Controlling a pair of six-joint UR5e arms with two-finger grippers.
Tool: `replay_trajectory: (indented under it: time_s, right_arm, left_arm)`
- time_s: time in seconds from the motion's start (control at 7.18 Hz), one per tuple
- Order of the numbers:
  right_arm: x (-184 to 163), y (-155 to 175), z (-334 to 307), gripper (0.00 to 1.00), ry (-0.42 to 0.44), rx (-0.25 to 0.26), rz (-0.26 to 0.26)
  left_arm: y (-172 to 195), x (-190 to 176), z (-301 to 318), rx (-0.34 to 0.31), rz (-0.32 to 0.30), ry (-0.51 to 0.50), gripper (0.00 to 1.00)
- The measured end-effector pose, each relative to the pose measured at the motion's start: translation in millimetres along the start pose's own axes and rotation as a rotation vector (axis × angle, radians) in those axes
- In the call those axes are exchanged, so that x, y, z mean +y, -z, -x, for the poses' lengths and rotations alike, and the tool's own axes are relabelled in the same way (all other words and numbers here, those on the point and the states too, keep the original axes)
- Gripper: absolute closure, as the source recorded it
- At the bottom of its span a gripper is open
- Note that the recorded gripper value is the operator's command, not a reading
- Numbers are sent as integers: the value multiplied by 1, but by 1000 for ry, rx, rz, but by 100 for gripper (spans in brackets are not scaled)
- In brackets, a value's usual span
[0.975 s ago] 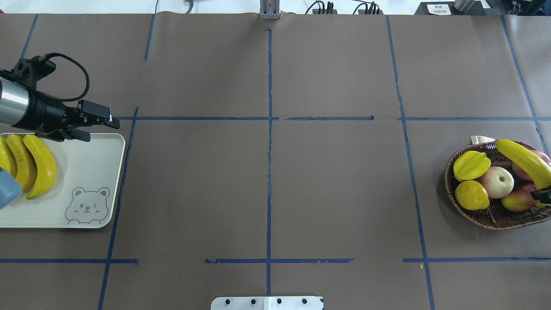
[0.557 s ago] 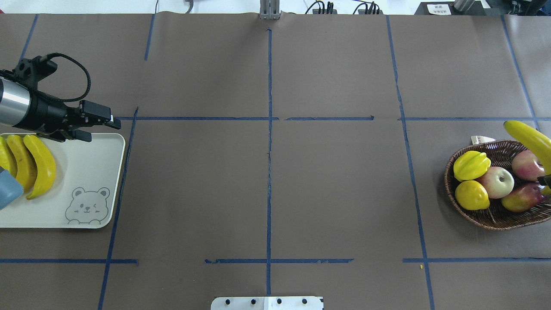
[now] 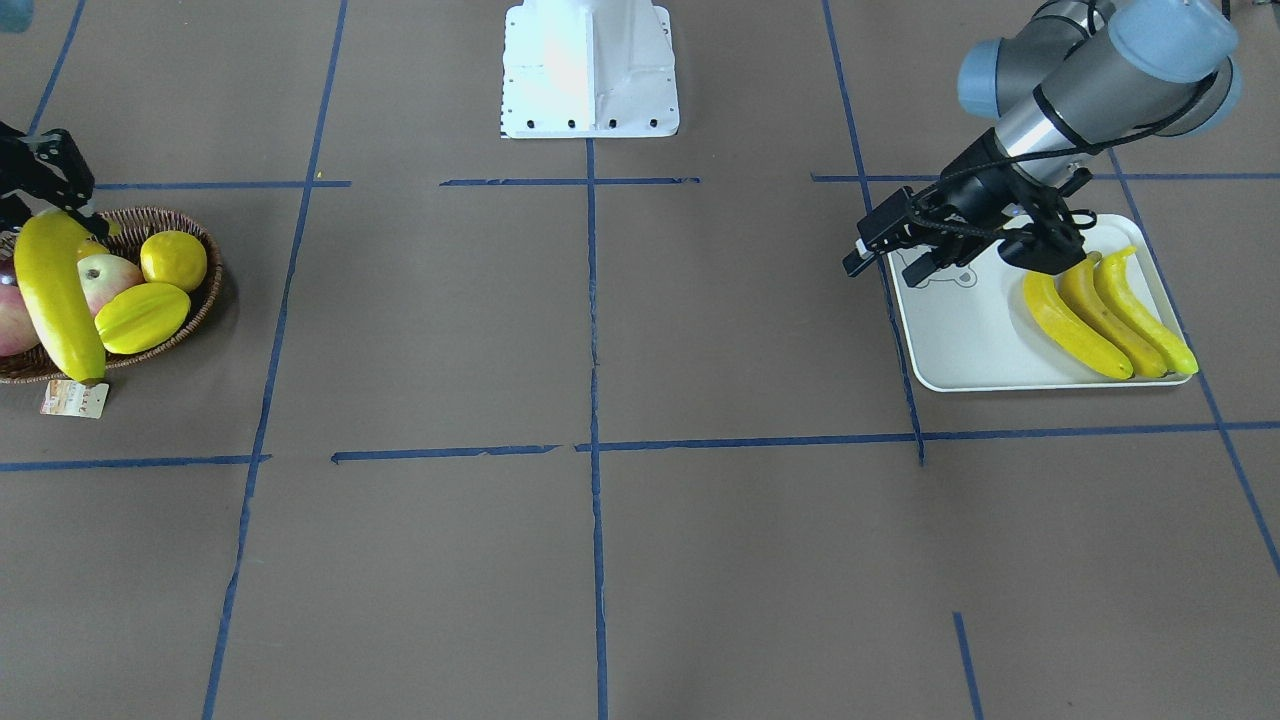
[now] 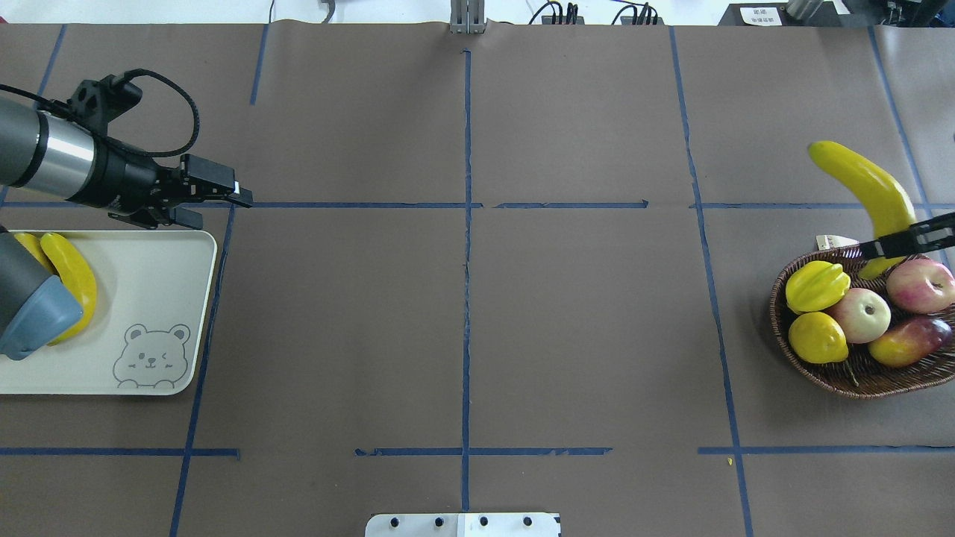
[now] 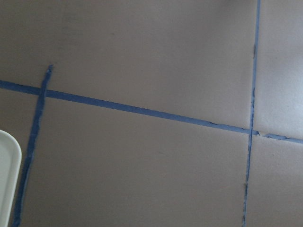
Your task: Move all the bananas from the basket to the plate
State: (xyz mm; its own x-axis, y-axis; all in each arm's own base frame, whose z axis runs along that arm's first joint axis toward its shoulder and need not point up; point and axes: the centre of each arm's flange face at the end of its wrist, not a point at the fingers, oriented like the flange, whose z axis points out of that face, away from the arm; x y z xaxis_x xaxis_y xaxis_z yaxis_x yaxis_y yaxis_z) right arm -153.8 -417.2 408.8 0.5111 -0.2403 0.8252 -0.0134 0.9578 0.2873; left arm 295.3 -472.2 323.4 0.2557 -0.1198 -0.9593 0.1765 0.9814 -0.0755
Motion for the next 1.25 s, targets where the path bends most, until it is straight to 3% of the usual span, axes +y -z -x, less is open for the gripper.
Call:
replay_trajectory:
  time_s: [0.28,0.42,0.7,1.25]
  right_arm:
    - [-20,-29,78,96,-91,-77,8]
    - [-23,-49,122,97,-113,-103,-14]
    - [-10,-88,202,97,-159,-186,-81]
    - [37,-135,285,96,-199,-324,-181]
  left_arm:
    - [-5,3,-23,24,11,28,0]
    - [-9,6,-36,38,20,43,0]
    - [-18,13,-70,72,36,78,0]
    - [-40,32,-112,106,45,124,0]
